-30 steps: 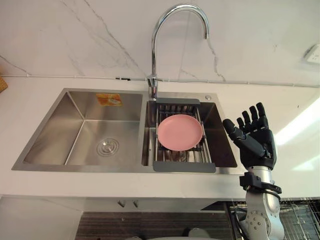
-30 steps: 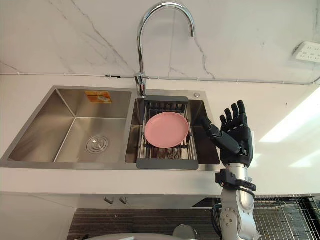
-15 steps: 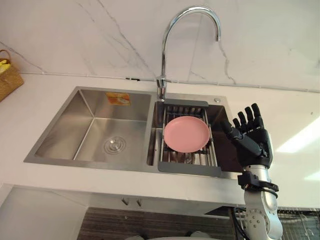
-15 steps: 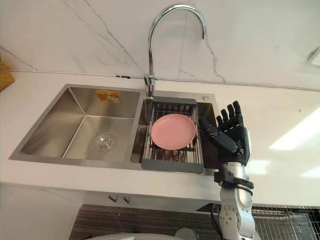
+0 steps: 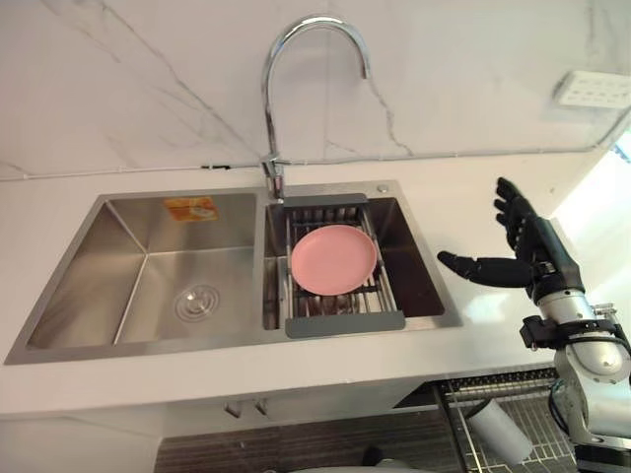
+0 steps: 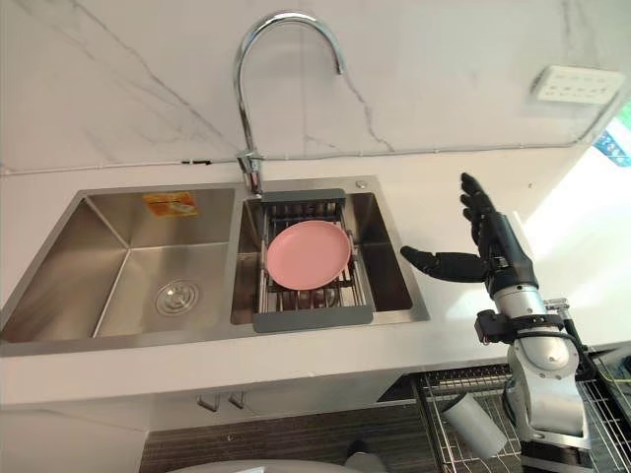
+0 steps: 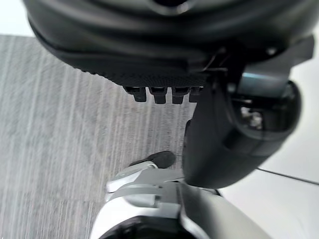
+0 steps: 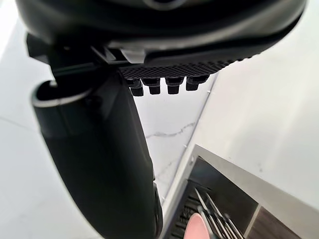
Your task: Walk over to the sink, pick up the cup, carry it to the dishwasher, place the cup inside the dishwasher, then close the dishwasher door
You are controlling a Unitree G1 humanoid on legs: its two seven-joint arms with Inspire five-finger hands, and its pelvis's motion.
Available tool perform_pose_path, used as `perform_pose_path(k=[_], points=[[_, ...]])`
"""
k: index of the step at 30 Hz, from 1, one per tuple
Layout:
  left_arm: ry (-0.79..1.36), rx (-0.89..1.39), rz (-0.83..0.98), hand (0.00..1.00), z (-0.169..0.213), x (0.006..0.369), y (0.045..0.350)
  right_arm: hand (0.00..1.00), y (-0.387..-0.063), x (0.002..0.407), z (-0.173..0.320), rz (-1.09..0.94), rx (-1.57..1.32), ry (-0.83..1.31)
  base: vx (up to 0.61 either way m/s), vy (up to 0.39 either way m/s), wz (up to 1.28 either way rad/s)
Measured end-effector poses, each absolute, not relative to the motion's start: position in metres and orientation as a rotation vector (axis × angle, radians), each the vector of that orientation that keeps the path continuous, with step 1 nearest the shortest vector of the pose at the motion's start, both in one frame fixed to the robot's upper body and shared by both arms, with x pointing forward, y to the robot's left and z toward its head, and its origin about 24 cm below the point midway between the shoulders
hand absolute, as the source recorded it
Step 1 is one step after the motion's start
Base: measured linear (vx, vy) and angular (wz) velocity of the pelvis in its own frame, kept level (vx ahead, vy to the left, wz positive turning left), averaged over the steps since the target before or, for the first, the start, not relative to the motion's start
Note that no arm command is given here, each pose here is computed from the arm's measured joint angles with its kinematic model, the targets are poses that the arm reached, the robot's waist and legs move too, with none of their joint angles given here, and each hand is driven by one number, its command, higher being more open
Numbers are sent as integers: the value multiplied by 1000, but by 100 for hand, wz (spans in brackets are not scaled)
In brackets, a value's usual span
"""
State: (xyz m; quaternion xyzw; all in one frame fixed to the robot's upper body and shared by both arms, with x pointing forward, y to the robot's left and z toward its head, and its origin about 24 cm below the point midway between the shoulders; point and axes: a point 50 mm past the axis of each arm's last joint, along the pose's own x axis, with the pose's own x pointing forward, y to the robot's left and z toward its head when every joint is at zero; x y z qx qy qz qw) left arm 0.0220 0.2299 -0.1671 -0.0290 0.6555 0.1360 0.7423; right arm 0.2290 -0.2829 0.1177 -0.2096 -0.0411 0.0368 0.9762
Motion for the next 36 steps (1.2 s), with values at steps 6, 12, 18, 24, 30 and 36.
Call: perform_pose_path(k=[6,12,18,24,30,36], points=[[1464,-84,313,100,-167,18,231,100,-278,229,116,206,-492,-33,-5,-2,-1],[1485,-177,367,100,-167,11,230,100,-257,234,98,314,-508,25,11,1,4],[1475,-199,381,100,-167,10,229,100,-256,240,84,265,-496,63,-26,18,19],[1468,-206,388,100,-166,8,229,100,-252,248,87,206,-508,30,-19,10,6],[1449,-173,376,100,-166,8,230,100,-251,257,75,180,-575,82,-7,12,8],[1426,-159,363,100,-165,13,230,100,-241,264,65,205,-631,129,-5,9,10]])
